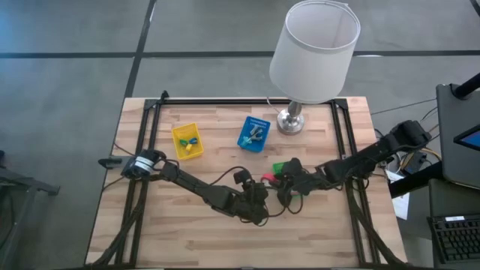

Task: Pick and place Stapler, Stapler remover, tape
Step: Put the red tape into the green basket

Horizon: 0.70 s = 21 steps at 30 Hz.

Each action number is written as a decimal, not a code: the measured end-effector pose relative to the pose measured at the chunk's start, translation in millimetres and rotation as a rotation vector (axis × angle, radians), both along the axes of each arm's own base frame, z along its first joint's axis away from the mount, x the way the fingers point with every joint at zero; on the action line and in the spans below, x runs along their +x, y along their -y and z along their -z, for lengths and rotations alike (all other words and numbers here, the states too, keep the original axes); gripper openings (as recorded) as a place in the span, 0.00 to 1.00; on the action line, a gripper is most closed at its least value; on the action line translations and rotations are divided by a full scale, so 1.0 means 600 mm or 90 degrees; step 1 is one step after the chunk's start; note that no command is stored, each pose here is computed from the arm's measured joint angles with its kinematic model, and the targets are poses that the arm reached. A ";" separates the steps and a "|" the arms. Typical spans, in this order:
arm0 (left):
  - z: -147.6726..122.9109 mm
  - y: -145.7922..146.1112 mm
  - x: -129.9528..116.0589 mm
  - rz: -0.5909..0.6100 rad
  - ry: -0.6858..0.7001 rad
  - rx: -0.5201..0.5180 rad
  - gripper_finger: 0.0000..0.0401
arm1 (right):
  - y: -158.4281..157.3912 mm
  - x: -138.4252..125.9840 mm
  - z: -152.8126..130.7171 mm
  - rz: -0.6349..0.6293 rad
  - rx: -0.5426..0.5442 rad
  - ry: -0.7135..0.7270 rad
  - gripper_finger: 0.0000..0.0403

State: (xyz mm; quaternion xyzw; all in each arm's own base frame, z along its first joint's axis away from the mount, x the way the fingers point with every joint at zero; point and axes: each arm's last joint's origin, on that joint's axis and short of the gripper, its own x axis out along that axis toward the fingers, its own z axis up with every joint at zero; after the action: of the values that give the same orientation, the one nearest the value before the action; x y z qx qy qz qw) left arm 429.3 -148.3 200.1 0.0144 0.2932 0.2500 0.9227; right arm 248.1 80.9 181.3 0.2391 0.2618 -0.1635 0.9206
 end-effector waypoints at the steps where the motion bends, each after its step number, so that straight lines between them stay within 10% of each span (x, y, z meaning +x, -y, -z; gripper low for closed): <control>1: -0.001 0.002 -0.001 0.002 0.001 0.000 0.38 | 0.000 -0.005 -0.005 -0.004 -0.004 -0.003 0.29; 21: -0.003 0.024 -0.011 0.000 0.011 0.010 0.33 | 0.011 -0.134 -0.017 -0.037 0.068 -0.206 0.31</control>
State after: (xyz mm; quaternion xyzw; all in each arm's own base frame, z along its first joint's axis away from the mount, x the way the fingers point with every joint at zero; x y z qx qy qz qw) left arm 422.8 -162.7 202.1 0.0193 0.2831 0.2525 0.9250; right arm 167.4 74.4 191.6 0.2507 0.4215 -0.1588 0.8569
